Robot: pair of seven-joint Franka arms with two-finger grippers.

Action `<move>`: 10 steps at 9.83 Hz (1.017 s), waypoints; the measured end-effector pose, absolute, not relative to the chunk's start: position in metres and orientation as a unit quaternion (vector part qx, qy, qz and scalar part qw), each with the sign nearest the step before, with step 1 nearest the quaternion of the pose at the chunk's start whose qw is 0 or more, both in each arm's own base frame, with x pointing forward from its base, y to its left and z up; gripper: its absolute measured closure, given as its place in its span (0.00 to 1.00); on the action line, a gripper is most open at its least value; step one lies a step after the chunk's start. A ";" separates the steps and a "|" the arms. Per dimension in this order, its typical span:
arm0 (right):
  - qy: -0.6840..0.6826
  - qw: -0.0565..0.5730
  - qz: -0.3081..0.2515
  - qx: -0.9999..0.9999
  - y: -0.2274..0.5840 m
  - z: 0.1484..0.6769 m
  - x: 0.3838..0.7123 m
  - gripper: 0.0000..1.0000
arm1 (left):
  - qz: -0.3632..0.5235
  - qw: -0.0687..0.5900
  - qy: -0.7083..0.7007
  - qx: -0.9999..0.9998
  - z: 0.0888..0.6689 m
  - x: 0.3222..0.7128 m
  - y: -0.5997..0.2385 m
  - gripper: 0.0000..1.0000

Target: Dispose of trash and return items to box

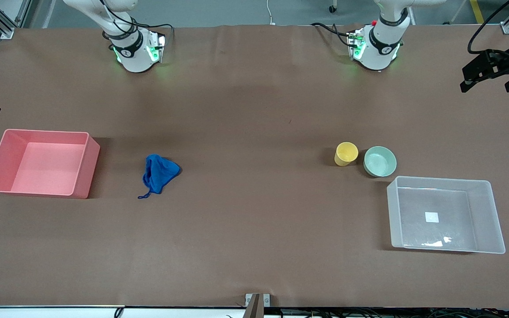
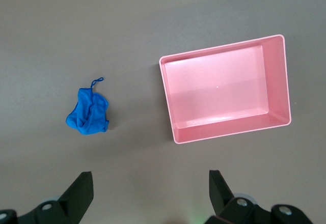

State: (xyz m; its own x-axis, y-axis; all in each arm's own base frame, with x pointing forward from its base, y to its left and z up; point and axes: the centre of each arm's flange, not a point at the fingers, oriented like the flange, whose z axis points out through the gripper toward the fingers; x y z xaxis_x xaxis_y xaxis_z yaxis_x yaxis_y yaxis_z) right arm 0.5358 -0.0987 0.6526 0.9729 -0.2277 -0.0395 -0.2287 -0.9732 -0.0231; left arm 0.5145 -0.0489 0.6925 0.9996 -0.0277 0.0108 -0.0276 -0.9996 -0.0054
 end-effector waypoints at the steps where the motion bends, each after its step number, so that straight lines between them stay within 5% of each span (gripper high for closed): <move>1: 0.115 0.014 0.018 -0.993 -0.099 0.653 0.536 0.00 | -0.005 0.003 0.014 -1.000 0.692 0.514 -0.049 0.00; 7: 0.112 0.014 0.018 -0.993 -0.097 0.653 0.536 0.00 | 0.000 0.002 0.010 -1.000 0.687 0.516 -0.045 0.02; 10: 0.110 0.014 0.018 -0.994 -0.095 0.653 0.537 0.00 | 0.024 0.003 0.008 -1.000 0.626 0.531 -0.044 0.02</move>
